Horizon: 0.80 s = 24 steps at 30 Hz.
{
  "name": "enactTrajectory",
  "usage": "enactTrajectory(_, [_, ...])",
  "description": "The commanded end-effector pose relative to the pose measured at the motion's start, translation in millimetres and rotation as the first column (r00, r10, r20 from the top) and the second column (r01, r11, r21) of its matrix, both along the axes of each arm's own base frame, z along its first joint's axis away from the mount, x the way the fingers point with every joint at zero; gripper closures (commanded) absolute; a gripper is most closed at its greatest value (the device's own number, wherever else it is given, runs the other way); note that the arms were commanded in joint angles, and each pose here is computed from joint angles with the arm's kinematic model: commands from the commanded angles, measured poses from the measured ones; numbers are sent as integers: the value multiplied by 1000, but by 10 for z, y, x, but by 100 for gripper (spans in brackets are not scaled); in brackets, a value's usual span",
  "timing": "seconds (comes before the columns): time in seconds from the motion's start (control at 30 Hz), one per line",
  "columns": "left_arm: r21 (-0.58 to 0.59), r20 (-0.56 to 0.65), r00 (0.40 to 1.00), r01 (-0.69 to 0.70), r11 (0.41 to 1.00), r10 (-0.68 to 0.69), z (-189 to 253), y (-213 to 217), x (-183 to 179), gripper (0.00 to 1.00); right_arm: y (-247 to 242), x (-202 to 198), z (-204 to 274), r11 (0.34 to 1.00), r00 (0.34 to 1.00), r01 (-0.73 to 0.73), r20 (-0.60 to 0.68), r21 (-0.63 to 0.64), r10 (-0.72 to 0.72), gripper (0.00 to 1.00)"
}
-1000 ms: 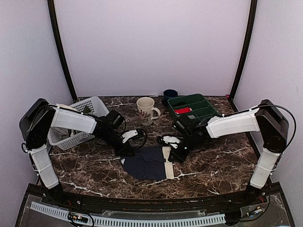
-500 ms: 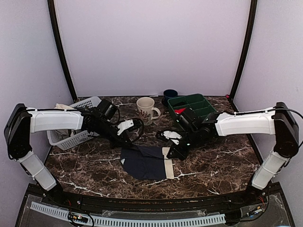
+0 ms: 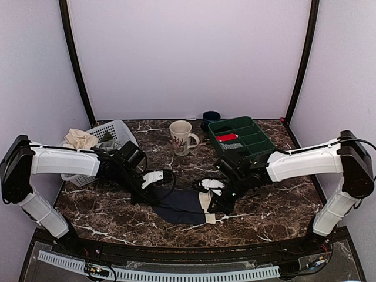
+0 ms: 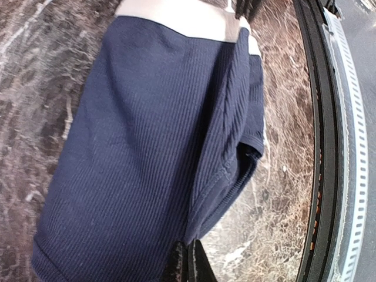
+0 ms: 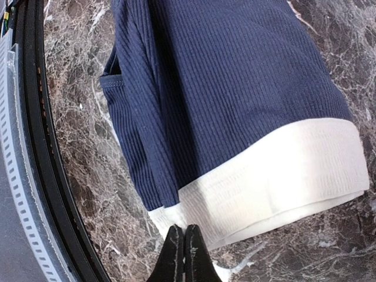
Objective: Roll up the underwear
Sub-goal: Fold the underwear at the center of the board.
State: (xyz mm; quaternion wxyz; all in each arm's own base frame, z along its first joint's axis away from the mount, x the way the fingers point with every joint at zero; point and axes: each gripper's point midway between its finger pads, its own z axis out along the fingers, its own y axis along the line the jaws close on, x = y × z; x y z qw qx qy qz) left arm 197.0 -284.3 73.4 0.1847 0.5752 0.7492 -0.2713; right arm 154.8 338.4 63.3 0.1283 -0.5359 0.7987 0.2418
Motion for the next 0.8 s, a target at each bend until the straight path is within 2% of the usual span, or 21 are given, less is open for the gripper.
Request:
enactTrajectory(0.0, [27,-19,1000,1,1000,0,-154,37,-125,100,-42,-89,-84,1000,1000,4,-15,-12,-4,100])
enactTrajectory(0.3, [15,-8,1000,-13,1000,13,-314,4,-117,100,-126,-172,-271,999,999,-2,-39,-51,0,100])
enactTrajectory(0.4, [21,-11,1000,19,1000,-18,-328,3,-177,91,-92,-225,-233,999,998,-24,-53,-39,22,99])
enactTrajectory(0.53, [14,7,999,33,999,-33,-239,25,-219,75,-24,-317,-94,998,995,-61,-79,-6,60,81])
enactTrajectory(0.63, [-26,27,999,43,999,-42,-49,-10,-265,62,-35,-331,-10,998,994,-60,-91,-11,59,74])
enactTrajectory(0.7, [-45,43,998,57,997,-55,57,-50,-313,60,-49,-305,29,999,994,-31,-101,-16,29,73])
enactTrajectory(0.77, [-53,68,996,67,996,-63,134,-108,-351,60,-29,-233,243,999,995,16,-95,47,-12,73])
